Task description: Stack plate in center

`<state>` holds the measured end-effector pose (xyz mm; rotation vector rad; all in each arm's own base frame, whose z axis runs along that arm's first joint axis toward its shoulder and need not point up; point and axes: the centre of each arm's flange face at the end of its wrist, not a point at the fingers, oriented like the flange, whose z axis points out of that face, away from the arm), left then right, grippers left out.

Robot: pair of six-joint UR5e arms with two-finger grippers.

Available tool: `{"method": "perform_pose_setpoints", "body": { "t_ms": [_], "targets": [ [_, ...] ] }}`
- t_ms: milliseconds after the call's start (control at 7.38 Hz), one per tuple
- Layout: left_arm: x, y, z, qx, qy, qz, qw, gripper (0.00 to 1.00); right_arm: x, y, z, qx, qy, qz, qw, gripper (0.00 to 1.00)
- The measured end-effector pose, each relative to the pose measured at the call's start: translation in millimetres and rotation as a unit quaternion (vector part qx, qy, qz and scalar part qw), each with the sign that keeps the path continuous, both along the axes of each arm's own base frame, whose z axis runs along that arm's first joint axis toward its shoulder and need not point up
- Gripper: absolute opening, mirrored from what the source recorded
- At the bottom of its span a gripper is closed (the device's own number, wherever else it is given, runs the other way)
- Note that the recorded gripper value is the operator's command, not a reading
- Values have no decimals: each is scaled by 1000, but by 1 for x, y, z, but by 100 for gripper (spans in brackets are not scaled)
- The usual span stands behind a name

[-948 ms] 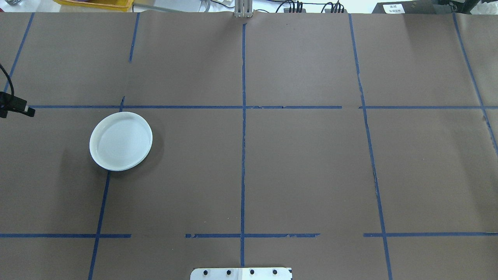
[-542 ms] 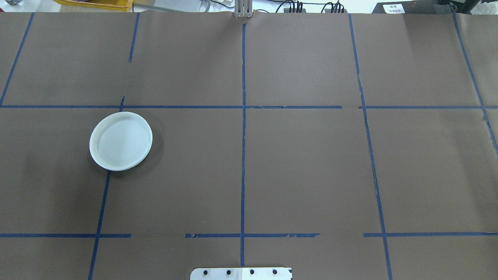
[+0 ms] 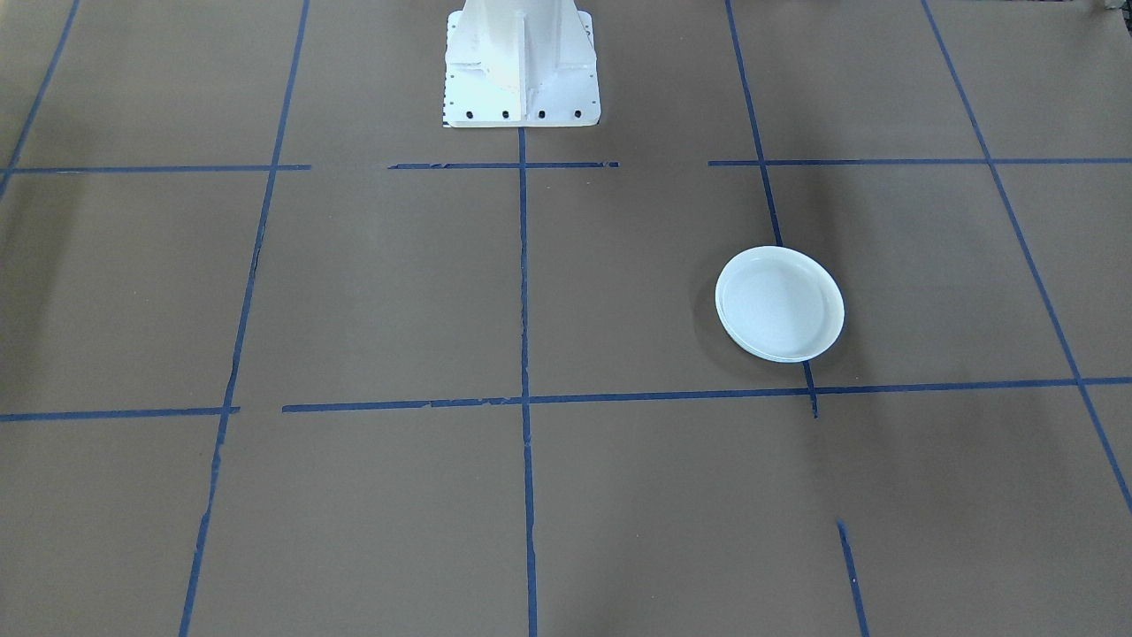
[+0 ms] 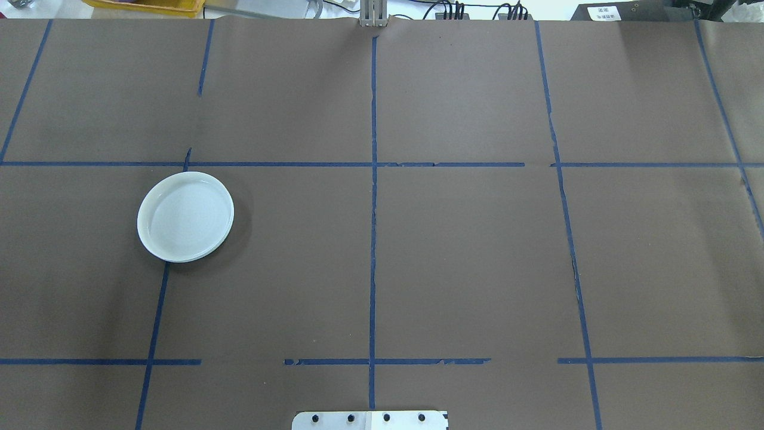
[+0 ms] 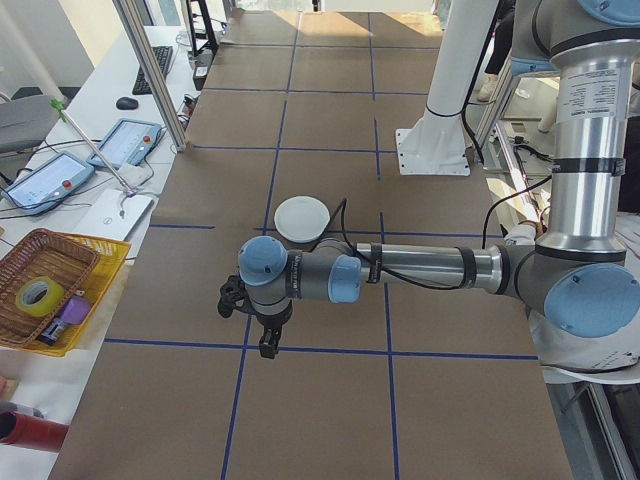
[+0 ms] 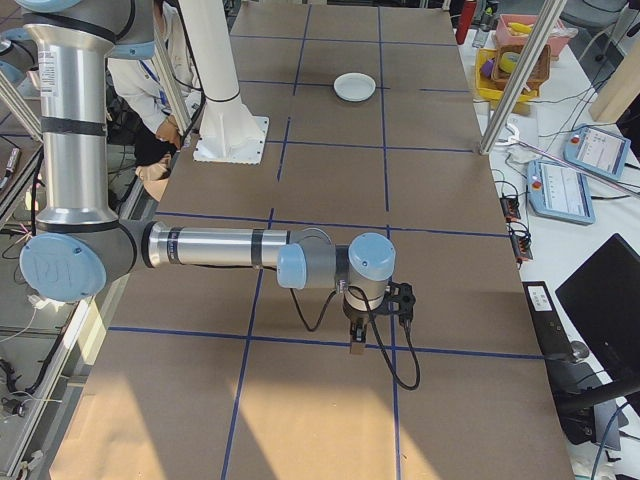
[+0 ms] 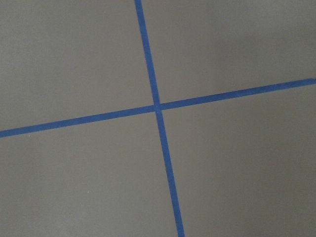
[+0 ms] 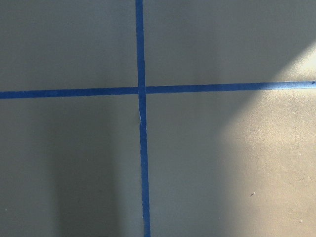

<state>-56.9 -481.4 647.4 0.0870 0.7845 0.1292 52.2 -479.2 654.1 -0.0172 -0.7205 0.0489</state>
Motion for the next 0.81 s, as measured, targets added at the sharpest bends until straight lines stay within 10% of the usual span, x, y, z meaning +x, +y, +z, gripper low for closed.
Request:
{"method": "perform_pose_setpoints", "body": {
  "t_ms": [812],
  "targets": [
    [-4, 15, 2, -7, -3, -8, 1000, 100, 0, 0, 0, 0, 0, 0, 1000, 100]
  ]
}}
